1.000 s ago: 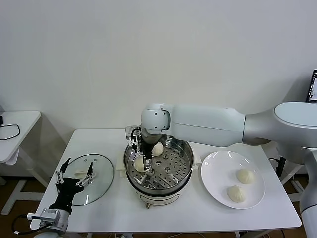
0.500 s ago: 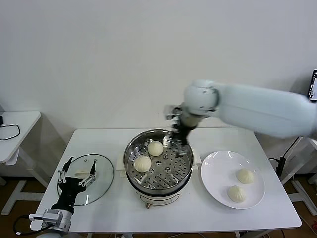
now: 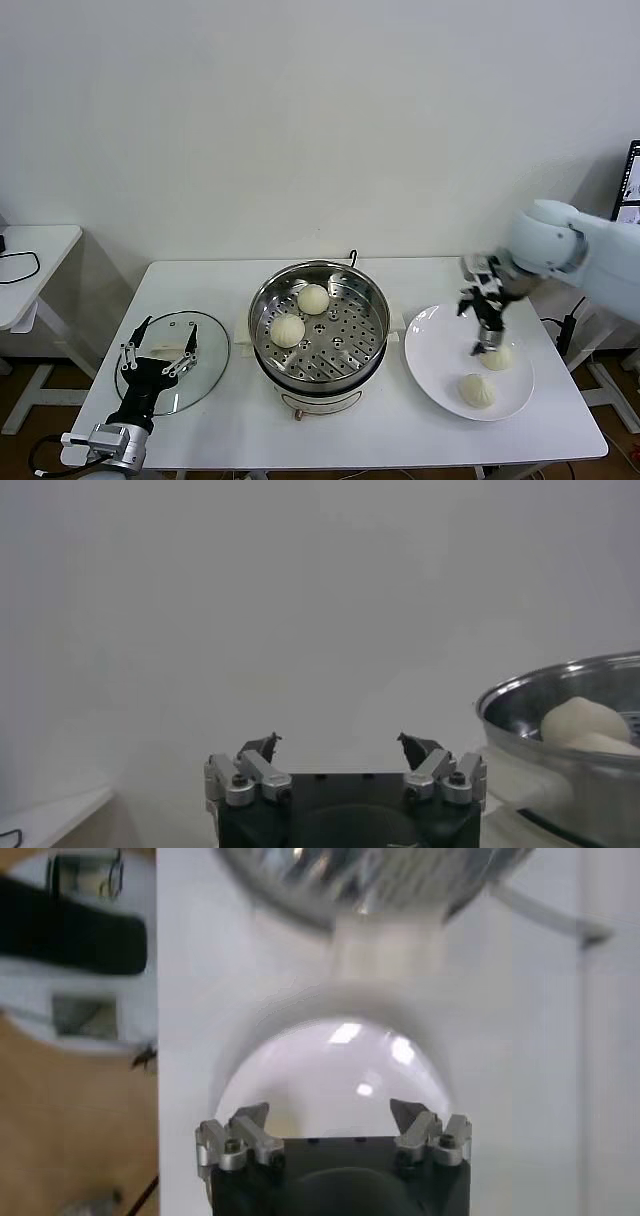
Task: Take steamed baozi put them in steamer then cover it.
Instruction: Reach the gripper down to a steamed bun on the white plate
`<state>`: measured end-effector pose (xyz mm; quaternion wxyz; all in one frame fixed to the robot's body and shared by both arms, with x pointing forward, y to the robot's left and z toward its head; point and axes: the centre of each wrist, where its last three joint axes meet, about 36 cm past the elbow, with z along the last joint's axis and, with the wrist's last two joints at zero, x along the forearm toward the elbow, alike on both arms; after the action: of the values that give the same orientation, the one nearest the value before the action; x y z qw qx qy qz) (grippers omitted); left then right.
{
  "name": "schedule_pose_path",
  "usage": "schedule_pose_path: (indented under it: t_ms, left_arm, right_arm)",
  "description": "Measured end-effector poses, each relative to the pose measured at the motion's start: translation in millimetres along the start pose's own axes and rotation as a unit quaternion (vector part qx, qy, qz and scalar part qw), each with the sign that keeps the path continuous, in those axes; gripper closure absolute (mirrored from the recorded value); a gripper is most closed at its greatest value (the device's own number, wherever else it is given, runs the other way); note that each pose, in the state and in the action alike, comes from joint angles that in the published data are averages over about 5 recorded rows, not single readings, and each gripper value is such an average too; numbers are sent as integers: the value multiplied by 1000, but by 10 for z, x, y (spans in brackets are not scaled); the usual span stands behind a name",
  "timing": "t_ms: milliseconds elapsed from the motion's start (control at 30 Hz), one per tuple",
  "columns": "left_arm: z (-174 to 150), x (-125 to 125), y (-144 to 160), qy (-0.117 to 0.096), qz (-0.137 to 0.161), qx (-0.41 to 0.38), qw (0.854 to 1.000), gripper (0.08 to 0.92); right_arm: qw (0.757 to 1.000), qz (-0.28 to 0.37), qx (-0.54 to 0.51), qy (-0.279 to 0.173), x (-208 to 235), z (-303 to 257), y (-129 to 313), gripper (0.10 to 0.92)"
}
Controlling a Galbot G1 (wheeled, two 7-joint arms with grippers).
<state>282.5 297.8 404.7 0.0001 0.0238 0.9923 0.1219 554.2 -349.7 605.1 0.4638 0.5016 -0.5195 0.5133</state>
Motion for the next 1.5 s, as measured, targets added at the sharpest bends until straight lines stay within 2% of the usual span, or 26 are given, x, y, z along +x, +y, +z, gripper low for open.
schedule_pose_path:
  t_ms: [267, 567, 1100, 1200, 1367, 1500]
  left_arm:
    - [1, -7, -3, -1, -2, 1, 1000, 177]
    - [32, -23, -16, 3, -2, 0, 1000, 177]
    - [61, -33, -27, 6, -1, -3, 1000, 177]
    - [58, -32, -23, 6, -1, -4, 1000, 177]
    - [58, -31, -36, 6, 0, -4, 1000, 177]
    - [58, -29, -39, 6, 0, -4, 1000, 177]
  right_arm:
    - [1000, -20, 9, 14, -529, 297, 115, 200]
    - [999, -30, 15, 10, -965, 364, 173, 200]
    - [999, -33, 16, -2, -1295, 330, 258, 201]
    - [999, -33, 16, -2, -1319, 329, 262, 223]
    - [999, -31, 15, -3, -1350, 325, 255, 319]
    - [999, -29, 15, -4, -1358, 320, 249, 340]
